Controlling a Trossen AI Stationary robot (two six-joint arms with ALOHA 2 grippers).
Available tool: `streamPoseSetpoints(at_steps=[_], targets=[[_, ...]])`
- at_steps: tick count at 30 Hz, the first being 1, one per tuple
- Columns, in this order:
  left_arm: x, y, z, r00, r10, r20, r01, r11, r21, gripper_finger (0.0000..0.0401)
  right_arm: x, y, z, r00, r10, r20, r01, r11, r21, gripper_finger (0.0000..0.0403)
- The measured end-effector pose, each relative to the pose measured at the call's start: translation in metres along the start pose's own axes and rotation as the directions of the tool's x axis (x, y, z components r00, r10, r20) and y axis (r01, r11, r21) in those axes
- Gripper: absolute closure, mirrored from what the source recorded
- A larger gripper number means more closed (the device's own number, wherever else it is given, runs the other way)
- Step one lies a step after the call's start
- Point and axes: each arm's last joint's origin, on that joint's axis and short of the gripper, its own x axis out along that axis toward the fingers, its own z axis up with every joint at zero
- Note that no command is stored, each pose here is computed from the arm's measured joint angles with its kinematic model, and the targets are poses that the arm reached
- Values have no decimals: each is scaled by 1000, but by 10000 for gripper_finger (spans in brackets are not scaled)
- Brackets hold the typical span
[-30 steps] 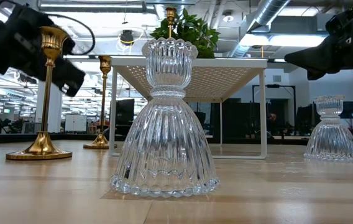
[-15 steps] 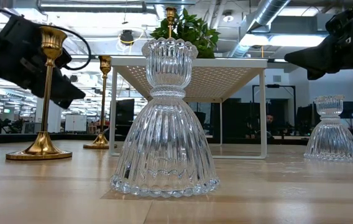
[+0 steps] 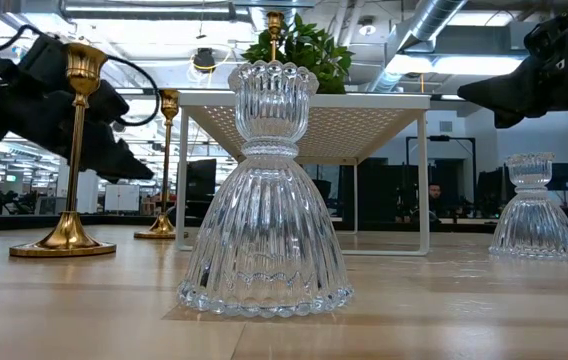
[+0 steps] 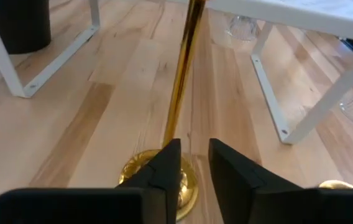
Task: Pick & Place candle stick holders
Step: Align the top gold candle holder with the other gold candle holder on the shelf
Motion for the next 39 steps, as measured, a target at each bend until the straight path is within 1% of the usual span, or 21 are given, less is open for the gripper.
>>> streamPoseSetpoints(at_steps=[3, 8, 11, 17, 27, 31, 36, 39], targets=[[4, 2, 2, 1000, 1, 23, -2, 1000, 9, 307, 0, 0, 0, 1000, 0, 0, 0, 1000, 0, 403], [11, 5, -3, 1000, 2, -9, -2, 1000, -4, 301, 0, 0, 0, 1000, 0, -1, 0, 1000, 0, 403], [15, 6, -7, 1000, 6, -29, -6, 1000, -12, 301, 0, 0, 0, 1000, 0, -1, 0, 1000, 0, 403], [22, 9, -8, 1000, 7, -6, -7, 1000, -5, 301, 0, 0, 0, 1000, 0, -2, 0, 1000, 0, 403], [30, 12, -14, 1000, 7, -10, -7, 1000, -8, 301, 0, 0, 0, 1000, 0, -1, 0, 1000, -1, 403], [33, 13, -14, 1000, 7, 8, -7, 1000, -27, 301, 0, 0, 0, 1000, 0, -1, 0, 1000, -1, 403], [36, 11, -16, 1000, -13, 13, 13, 1000, -24, 301, 0, 0, 0, 1000, 0, -1, 0, 1000, -1, 403], [37, 10, -17, 1000, -19, 3, 19, 999, -26, 310, 0, 0, 0, 1000, 0, -1, 0, 1000, -1, 403]])
